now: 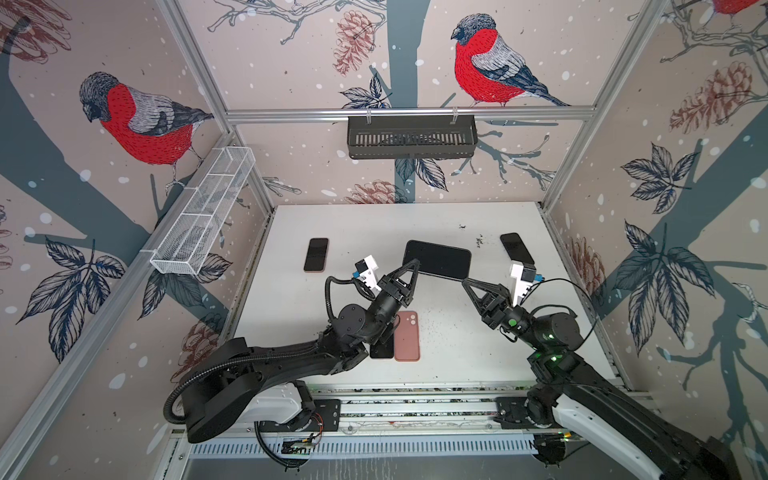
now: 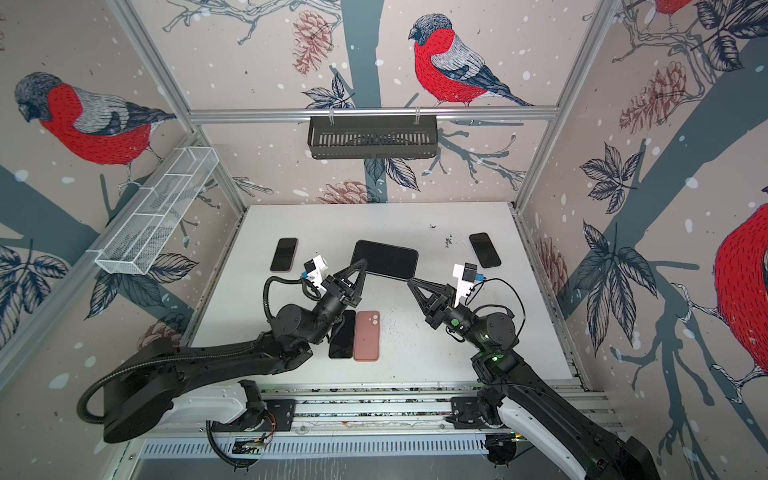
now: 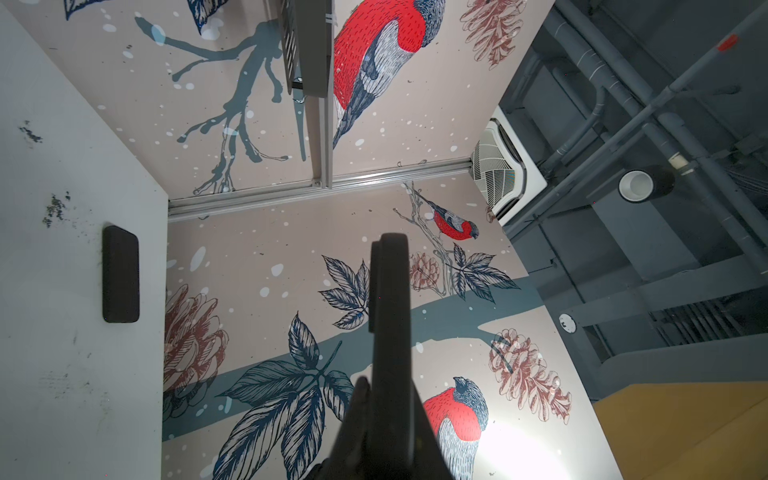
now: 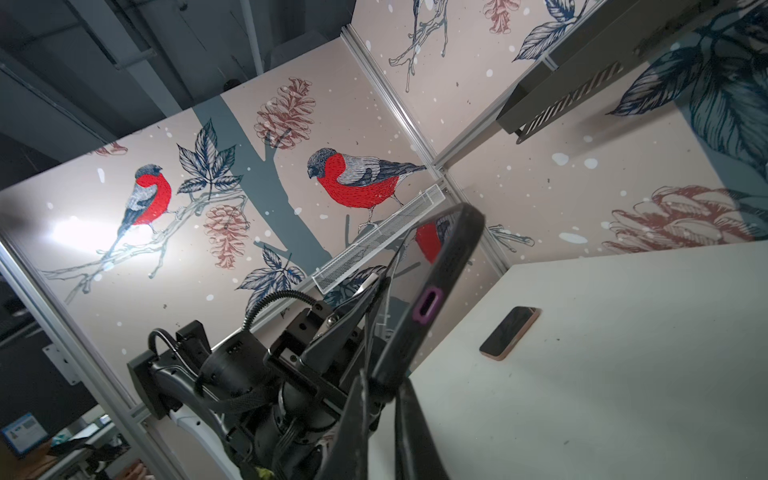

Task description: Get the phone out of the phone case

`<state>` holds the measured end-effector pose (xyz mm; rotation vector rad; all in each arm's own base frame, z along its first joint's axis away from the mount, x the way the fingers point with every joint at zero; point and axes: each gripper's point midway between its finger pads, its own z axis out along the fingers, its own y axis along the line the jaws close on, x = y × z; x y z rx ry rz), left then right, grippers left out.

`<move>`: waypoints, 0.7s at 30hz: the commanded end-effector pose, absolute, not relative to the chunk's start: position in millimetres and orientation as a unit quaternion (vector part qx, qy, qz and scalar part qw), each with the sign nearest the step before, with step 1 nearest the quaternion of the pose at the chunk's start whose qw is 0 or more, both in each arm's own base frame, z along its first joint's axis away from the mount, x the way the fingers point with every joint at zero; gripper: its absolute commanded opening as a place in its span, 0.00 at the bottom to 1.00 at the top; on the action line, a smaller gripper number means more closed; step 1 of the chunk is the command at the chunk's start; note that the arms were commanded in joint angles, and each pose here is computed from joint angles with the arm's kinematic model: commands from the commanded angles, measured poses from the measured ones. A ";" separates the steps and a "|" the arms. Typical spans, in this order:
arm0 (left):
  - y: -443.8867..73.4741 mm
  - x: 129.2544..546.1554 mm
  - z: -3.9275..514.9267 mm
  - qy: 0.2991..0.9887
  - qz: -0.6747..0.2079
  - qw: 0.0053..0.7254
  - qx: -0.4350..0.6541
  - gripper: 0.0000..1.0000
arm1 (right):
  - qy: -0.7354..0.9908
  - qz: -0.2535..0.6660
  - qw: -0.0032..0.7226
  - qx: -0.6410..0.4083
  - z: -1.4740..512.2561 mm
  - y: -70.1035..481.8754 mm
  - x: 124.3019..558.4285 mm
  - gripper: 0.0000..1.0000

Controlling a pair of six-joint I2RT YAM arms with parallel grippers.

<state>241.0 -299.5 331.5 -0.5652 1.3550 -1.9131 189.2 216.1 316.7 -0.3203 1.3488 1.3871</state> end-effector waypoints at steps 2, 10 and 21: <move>-309.9 223.7 344.1 0.526 -0.767 0.315 -0.188 0.00 | 0.626 0.499 0.570 -0.182 274.3 220.6 202.2 0.00; -307.7 225.2 338.4 0.531 -0.765 0.311 -0.192 0.00 | 0.647 0.453 0.584 -0.185 260.6 215.2 211.5 0.00; -293.1 229.8 329.8 0.531 -0.761 0.319 -0.195 0.00 | 0.645 0.456 0.596 -0.141 267.4 192.4 201.7 0.54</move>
